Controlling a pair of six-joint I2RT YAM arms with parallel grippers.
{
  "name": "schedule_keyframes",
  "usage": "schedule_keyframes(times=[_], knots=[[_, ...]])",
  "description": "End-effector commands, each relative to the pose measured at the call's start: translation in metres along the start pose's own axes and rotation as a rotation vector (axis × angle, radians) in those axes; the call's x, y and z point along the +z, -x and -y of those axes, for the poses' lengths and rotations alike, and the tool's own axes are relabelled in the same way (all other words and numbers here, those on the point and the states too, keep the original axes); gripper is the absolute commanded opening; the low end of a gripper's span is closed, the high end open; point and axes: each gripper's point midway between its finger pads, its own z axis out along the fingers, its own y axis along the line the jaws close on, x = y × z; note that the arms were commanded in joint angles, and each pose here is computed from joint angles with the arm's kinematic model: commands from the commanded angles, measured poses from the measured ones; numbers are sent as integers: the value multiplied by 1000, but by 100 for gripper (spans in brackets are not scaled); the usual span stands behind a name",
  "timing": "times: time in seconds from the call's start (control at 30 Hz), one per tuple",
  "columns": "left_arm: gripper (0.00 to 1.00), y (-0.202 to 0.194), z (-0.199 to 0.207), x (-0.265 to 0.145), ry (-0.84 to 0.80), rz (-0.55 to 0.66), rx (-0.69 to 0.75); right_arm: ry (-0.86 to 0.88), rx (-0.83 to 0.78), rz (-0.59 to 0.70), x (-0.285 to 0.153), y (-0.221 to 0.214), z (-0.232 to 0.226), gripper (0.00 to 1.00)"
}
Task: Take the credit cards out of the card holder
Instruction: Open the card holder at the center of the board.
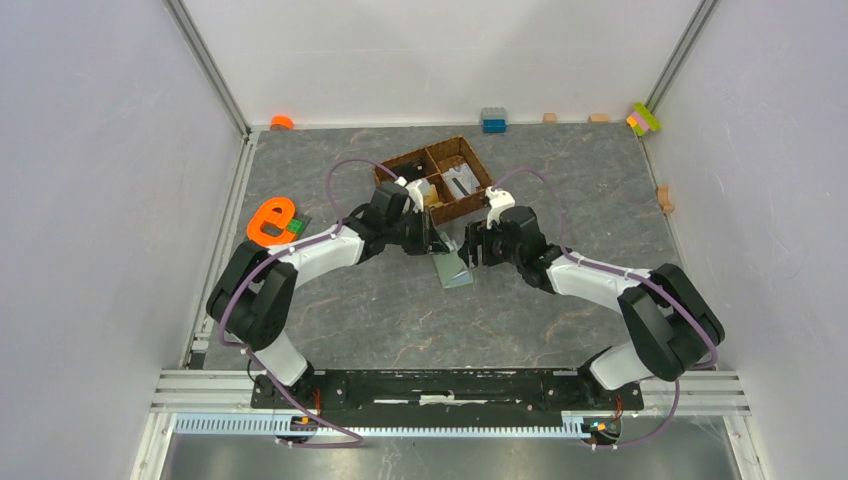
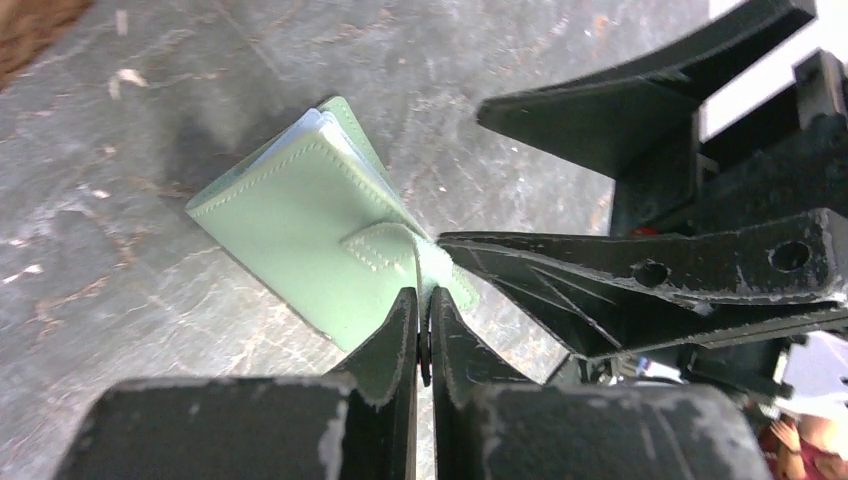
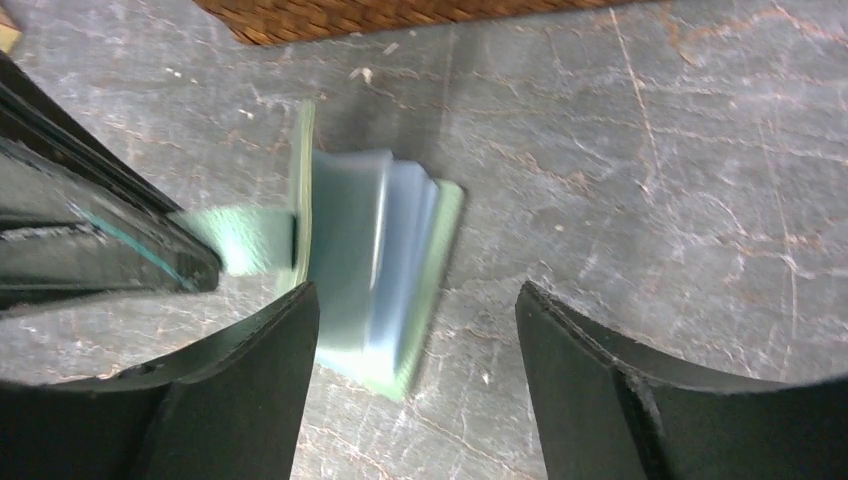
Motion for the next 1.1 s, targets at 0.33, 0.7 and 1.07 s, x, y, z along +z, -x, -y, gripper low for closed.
schedule_keyframes(times=[0.33,0.7,1.07], knots=[[9,2,-19,-8,135,8,26,-152,87,65,-29,26,15,98],[9,-2,17,-22,40,86,37,-224,217,189,-52,22,21,98],[10,-2,22,-28,42,99,60,-118,177,247,-58,20,9,89]])
